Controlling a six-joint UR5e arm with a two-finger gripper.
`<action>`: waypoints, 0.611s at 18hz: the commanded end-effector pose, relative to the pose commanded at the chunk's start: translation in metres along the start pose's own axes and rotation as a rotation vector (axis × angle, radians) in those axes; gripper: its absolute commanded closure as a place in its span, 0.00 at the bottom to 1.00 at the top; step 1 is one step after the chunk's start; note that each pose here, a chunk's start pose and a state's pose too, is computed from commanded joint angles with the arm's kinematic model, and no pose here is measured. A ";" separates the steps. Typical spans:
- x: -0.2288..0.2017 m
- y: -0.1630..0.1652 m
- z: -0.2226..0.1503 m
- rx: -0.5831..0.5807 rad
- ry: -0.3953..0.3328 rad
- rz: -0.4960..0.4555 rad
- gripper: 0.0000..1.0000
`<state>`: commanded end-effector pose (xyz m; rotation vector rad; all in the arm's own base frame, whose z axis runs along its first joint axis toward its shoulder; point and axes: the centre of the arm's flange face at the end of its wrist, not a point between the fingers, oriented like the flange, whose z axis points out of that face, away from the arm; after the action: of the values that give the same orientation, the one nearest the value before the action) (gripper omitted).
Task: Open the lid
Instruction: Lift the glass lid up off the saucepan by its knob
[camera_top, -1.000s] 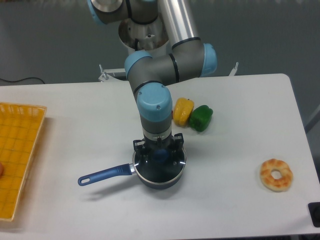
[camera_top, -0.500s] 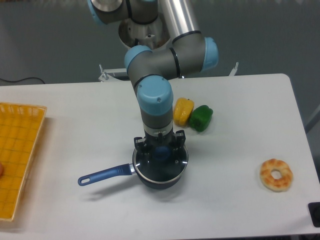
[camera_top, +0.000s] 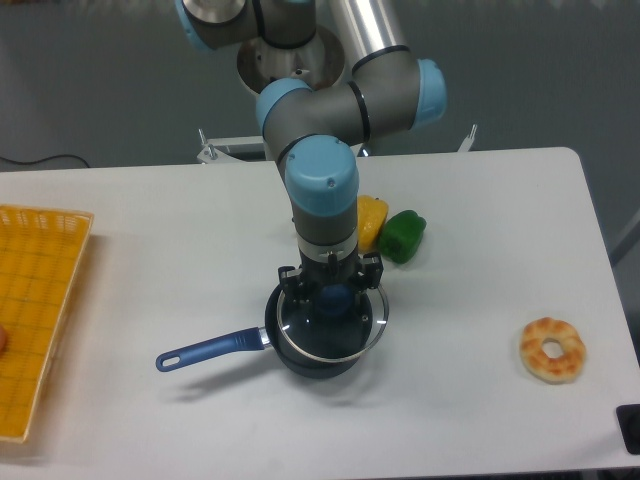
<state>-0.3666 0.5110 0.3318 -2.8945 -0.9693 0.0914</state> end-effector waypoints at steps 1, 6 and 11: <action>-0.003 0.000 -0.001 -0.002 0.000 -0.005 0.52; -0.014 0.003 -0.002 -0.016 0.001 0.028 0.52; -0.029 0.005 -0.009 -0.012 -0.002 0.026 0.52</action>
<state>-0.3857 0.4890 0.3407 -2.9191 -0.9354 0.0908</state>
